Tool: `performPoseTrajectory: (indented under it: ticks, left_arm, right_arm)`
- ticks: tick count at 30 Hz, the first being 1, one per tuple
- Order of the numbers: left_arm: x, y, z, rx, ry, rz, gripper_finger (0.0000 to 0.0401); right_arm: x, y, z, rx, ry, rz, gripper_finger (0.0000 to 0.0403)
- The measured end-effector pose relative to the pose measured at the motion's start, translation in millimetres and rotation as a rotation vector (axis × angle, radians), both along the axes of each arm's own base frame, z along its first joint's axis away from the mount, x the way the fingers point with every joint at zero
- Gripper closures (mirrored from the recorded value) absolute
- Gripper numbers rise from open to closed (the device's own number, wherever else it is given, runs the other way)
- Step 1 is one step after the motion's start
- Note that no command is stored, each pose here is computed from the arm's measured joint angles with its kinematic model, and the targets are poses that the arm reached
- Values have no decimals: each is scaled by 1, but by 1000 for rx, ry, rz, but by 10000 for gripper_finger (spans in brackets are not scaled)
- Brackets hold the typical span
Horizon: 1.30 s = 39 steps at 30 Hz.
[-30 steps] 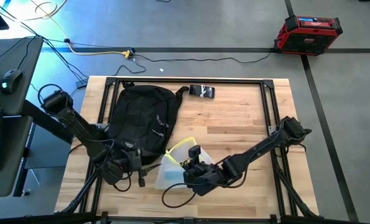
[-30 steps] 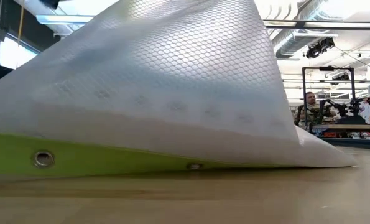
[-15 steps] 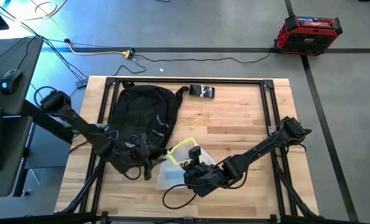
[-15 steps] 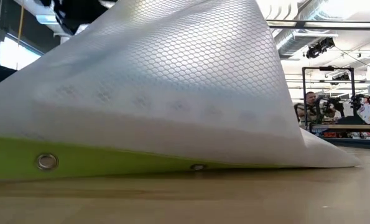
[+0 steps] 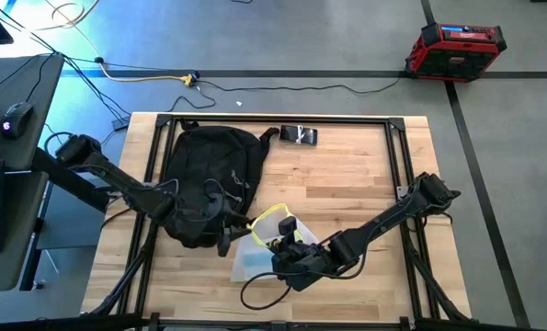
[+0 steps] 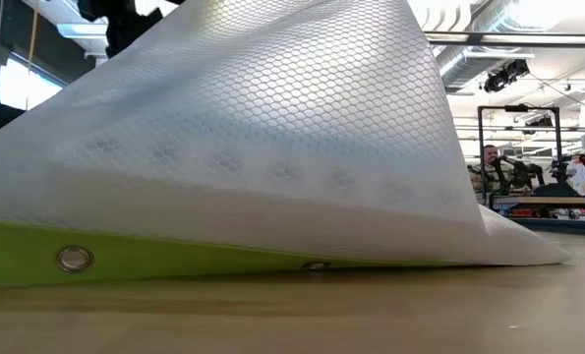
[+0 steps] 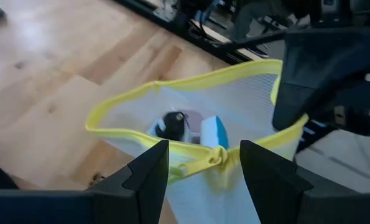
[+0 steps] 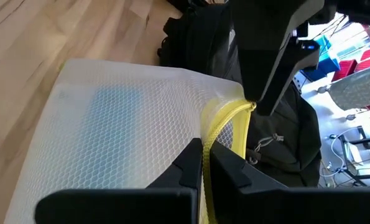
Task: Unpack backpack
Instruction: Close the transparent zip bag
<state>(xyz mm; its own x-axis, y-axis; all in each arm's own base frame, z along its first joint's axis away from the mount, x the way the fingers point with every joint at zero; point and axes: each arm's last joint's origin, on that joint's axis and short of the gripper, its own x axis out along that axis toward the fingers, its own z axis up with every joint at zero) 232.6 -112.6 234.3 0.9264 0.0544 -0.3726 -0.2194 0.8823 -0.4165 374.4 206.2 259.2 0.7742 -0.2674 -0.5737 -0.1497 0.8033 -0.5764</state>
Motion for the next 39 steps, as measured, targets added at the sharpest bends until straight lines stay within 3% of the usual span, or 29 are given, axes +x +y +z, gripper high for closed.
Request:
performPoseTrajectory:
  ticks: [12,21,27,33,39]
  left_arm:
    - [1,3,-3,-46,45,-36,246]
    - [4,-6,-16,-37,101,-96,316]
    - [10,-13,-23,10,89,-138,393]
    - [5,-9,-22,85,117,-98,400]
    - [-8,-1,-18,124,172,-31,401]
  right_arm:
    - [0,0,0,6,2,3,403]
    - [0,0,0,6,2,3,403]
    - [0,0,0,4,3,4,403]
    - [0,0,0,-8,-4,-15,403]
    - [0,-3,-11,-8,5,-112,403]
